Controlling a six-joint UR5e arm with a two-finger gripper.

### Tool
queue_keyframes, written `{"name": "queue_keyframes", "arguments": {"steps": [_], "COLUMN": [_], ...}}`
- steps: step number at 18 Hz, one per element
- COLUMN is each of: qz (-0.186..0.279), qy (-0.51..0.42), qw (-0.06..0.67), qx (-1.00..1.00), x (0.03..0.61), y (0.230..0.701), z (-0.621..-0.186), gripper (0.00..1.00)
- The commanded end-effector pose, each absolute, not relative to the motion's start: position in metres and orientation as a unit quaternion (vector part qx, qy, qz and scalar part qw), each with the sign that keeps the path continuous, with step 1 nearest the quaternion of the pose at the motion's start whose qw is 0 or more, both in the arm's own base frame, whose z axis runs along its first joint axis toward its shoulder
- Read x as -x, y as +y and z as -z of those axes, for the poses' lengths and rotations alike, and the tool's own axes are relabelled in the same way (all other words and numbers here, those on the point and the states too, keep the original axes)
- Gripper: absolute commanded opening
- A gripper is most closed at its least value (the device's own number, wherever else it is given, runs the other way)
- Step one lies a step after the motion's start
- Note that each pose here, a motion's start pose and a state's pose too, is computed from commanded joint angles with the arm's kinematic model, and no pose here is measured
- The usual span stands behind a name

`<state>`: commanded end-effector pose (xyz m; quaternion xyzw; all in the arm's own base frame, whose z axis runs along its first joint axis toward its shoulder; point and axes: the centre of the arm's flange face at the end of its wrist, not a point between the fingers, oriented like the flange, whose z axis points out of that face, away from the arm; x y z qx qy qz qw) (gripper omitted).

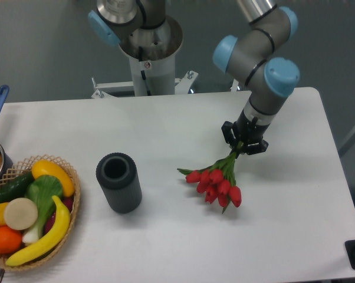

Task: Pick up the flowers from the table
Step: 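Lift the red tulip bouquet up off the table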

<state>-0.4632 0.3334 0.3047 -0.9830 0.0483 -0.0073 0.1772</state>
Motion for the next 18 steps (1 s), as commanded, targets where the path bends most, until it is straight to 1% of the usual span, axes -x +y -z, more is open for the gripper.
{"name": "queue_keyframes", "arguments": {"steps": [3, 6, 8, 11, 13, 18], "qz": [-0.010, -0.008, -0.011, -0.016, -0.017, -0.012], "qy": [0.050, 0.040, 0.034, 0.012, -0.007, -0.009], "qw": [0.251, 0.323, 0.352, 0.386, 0.397, 0.411], "qx": [0.967, 0.946, 0.935, 0.922, 0.918, 0.911], "x": [0.452, 0.439, 0.437, 0.450, 0.461, 0.462], "y": [0.338, 0.345, 0.346, 0.344, 0.331, 0.329], "z": [-0.353, -0.390, -0.410, -0.439, -0.444, -0.444], "gripper": [0.18, 0.18, 0.18, 0.18, 0.18, 0.18]}}
